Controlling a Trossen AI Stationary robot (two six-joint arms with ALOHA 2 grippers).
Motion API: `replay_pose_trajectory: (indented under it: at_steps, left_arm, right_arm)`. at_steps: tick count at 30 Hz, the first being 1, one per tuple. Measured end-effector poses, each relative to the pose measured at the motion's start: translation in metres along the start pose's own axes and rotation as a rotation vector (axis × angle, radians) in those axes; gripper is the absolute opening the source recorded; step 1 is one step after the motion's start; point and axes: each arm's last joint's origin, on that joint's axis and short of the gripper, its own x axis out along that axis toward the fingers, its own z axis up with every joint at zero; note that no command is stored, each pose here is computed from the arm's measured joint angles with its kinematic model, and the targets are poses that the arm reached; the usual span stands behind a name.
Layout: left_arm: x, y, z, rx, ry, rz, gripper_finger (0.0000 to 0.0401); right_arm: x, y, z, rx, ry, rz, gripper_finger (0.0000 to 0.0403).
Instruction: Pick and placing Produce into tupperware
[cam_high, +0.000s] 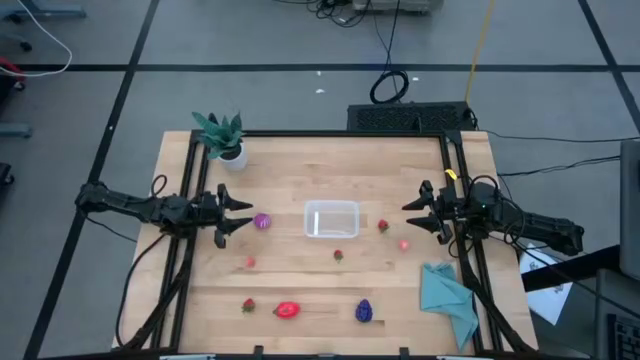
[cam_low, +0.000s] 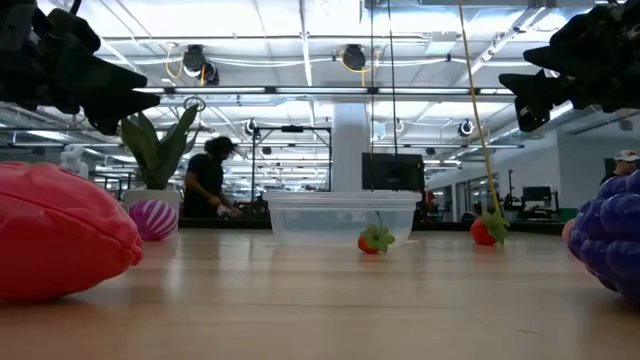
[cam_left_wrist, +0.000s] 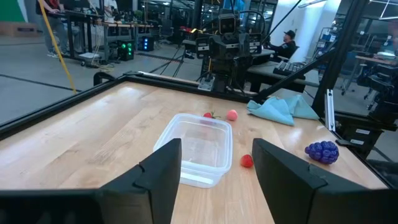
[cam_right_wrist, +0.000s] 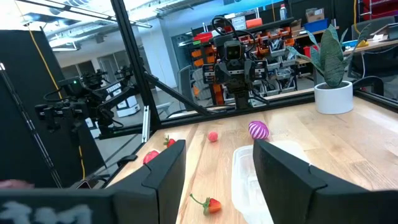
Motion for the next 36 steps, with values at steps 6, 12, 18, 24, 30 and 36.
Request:
replay_pose_trajectory:
  at_steps: [6, 12, 18, 24, 30, 36]
  left_arm:
    - [0.0, 0.0, 0.0, 0.0, 0.0, 0.0, 0.0202]
    - [0.0, 0.0, 0.0001, 0.0, 0.0, 0.0, 0.0202]
    - [0.0, 0.0, 0.0001, 0.0, 0.0, 0.0, 0.0202]
    - [0.0, 0.0, 0.0, 0.0, 0.0, 0.0, 0.0202]
    - [0.0, 0.0, 0.0, -0.041, 0.0, 0.0, 0.0202]
    - [0.0, -0.0001, 0.0005, -0.231, -0.004, -0.001, 0.0202]
  right_arm:
    - [0.0, 0.0, 0.0, 0.0, 0.0, 0.0, 0.018]
    - [0.0, 0.0, 0.0, 0.0, 0.0, 0.0, 0.018]
    - [0.0, 0.0, 0.0, 0.0, 0.0, 0.0, 0.018]
    - [0.0, 0.0, 0.0, 0.0, 0.0, 0.0, 0.018]
    - [0.0, -0.0007, 0.0005, 0.042, -0.012, -0.028, 0.018]
    - [-0.0001, 0.0007, 0.0052, 0.059, -0.057, -0.012, 0.018]
